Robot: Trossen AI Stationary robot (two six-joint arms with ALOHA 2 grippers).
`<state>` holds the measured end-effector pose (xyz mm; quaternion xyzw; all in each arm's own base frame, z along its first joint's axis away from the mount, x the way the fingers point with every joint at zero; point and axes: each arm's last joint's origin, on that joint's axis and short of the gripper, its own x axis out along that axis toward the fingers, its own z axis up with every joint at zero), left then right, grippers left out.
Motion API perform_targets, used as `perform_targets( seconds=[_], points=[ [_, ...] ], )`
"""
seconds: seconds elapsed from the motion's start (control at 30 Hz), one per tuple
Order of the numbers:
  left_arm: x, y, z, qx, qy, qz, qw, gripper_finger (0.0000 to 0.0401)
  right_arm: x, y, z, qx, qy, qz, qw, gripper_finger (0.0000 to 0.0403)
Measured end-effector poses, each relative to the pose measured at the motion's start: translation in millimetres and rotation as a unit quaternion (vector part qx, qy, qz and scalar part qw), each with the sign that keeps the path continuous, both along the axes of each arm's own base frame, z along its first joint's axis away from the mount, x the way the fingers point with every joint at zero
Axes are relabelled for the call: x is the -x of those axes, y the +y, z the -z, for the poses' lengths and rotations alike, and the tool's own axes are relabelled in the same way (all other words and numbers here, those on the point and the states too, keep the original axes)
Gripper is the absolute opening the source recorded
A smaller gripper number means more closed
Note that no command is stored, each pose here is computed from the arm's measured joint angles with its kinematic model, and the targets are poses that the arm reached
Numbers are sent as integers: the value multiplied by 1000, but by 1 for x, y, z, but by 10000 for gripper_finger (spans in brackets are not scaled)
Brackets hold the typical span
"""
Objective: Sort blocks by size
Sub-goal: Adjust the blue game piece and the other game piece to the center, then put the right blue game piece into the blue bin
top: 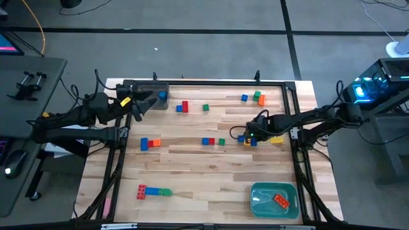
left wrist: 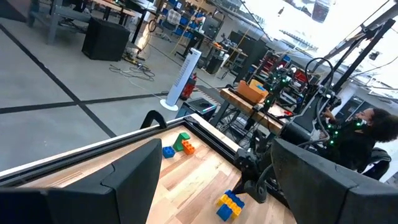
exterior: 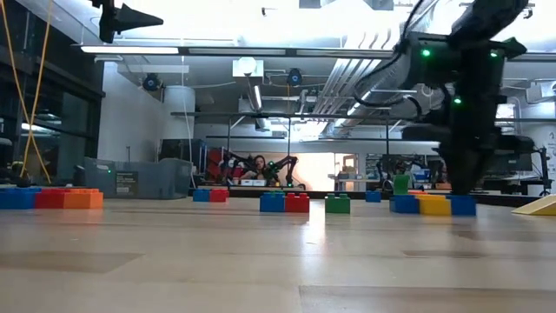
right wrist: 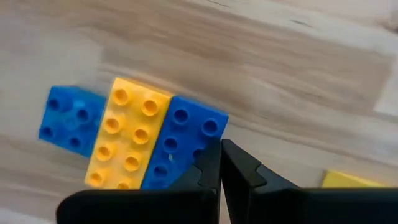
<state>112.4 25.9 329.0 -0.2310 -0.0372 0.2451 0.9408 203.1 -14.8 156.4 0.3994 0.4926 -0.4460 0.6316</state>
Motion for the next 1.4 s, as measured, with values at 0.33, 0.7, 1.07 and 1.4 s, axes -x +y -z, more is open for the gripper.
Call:
perform_targets(
  seconds=[0.33,0.7,1.07,1.4],
  points=[
    [0,0,0,-4,2,0,1000,289,-19,-1,-34,-6,-28,-66,997,1],
    [0,0,0,-4,2,0,1000,289,-14,3,-3,-50,5,-62,997,0],
    [0,0,0,-9,5,-3,1000,289,-7,5,-14,-70,75,-142,985,0],
    [0,0,1,-8,9,-3,1000,289,-5,9,-38,-40,76,-114,990,7]
  ],
)
